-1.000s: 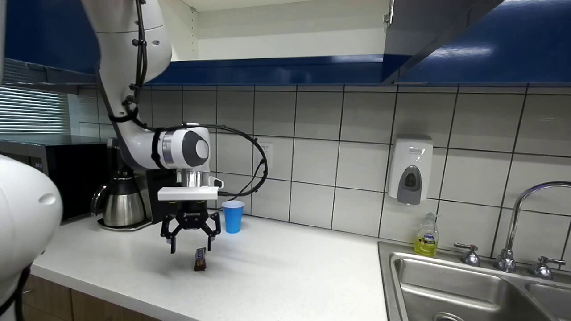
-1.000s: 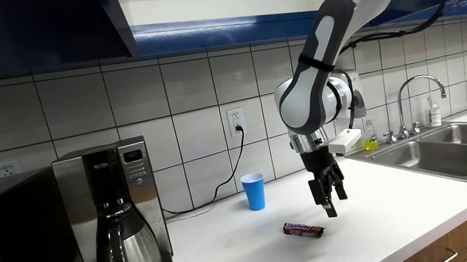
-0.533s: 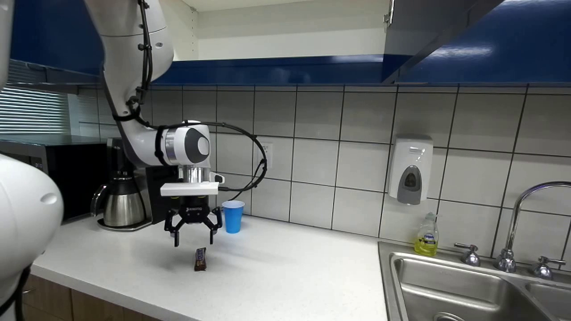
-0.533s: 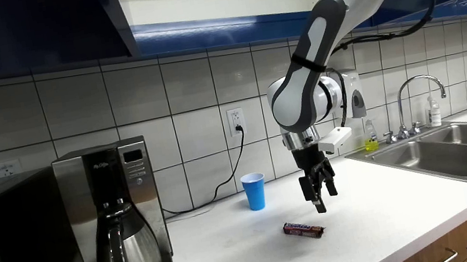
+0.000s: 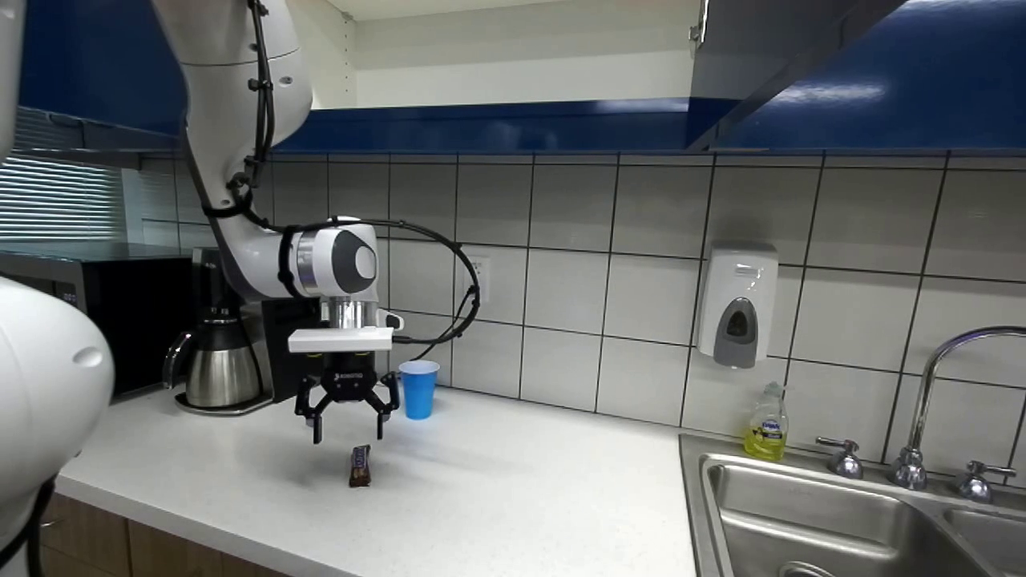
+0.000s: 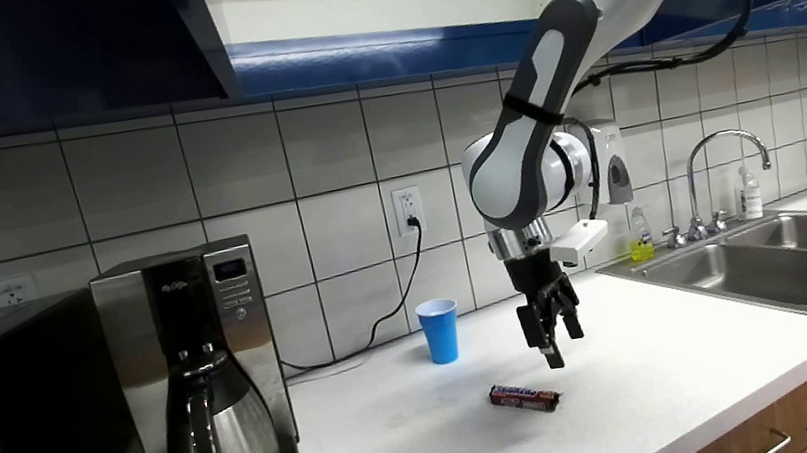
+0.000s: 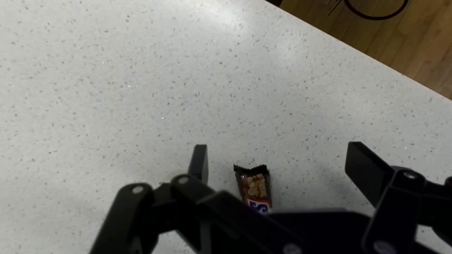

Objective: Put the chocolate bar inside the cabinet

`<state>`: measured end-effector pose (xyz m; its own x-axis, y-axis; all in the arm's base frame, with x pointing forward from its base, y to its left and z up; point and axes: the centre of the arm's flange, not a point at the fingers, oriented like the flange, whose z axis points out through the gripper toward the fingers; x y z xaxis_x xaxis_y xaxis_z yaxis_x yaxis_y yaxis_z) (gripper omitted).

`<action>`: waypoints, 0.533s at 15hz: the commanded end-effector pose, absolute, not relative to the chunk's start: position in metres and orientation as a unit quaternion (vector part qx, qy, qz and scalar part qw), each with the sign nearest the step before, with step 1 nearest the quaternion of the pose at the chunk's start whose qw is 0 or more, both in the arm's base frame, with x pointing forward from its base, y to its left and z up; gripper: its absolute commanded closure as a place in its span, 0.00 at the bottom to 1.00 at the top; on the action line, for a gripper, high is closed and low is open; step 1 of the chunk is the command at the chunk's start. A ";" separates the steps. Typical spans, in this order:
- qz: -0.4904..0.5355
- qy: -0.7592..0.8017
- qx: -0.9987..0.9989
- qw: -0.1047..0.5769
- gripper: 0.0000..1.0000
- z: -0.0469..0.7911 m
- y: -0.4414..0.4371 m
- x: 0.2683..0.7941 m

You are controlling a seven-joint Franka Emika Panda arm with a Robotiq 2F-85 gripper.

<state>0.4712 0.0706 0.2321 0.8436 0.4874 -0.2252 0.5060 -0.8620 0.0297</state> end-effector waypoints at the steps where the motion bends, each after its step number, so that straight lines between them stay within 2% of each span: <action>1: -0.104 0.262 0.959 0.042 0.00 0.225 0.074 0.484; 8: -0.101 0.265 0.958 0.048 0.00 0.199 0.092 0.516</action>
